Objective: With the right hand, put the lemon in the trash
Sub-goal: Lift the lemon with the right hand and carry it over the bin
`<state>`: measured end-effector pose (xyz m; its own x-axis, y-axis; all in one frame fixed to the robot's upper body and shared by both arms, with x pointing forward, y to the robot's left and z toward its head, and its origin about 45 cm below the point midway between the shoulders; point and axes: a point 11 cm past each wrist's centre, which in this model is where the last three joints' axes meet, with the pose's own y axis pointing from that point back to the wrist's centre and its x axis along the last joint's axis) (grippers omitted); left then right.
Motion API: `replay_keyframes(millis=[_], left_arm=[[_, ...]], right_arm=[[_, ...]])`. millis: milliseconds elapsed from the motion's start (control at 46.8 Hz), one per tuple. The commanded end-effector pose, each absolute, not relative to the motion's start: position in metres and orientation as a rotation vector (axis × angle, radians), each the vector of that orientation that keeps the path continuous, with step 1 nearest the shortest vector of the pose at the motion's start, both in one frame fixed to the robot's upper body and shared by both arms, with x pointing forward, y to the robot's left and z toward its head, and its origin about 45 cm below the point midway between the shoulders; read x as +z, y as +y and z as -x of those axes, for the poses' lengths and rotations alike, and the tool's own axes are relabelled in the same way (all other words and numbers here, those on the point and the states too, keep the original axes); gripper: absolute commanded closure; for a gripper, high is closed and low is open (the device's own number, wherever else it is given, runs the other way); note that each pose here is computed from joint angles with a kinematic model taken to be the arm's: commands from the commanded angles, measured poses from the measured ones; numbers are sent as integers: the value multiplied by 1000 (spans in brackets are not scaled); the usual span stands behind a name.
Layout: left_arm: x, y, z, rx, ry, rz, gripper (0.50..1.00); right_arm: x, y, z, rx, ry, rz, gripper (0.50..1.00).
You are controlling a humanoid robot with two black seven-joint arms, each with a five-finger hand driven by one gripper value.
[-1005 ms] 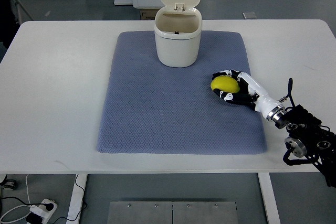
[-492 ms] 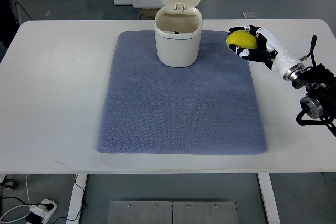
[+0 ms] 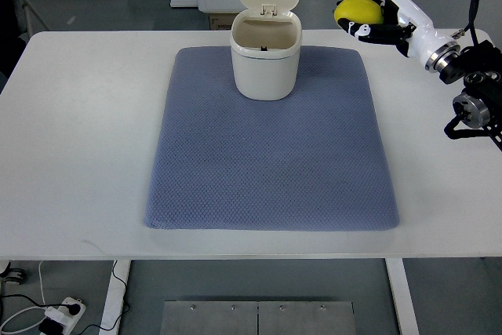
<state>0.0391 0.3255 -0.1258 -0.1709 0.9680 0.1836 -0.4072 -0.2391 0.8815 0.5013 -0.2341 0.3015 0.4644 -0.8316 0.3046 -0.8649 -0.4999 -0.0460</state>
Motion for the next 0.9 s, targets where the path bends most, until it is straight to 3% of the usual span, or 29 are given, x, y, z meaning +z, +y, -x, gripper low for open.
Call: replay_keyframes(millis=[0,342,877], left_arm=[[-126,325,-39,1638,850,-960,500],[-126,325,-39,1638,850,-960,500],[-126,325,-39,1638,850,-960,500]], right_arm=[[313,-224,-505,484,-1467,-2590,1000],[328,-171,-513,606,-1283,-2548,1000],[330,-130,-527,656,-1214,-2419,1000]])
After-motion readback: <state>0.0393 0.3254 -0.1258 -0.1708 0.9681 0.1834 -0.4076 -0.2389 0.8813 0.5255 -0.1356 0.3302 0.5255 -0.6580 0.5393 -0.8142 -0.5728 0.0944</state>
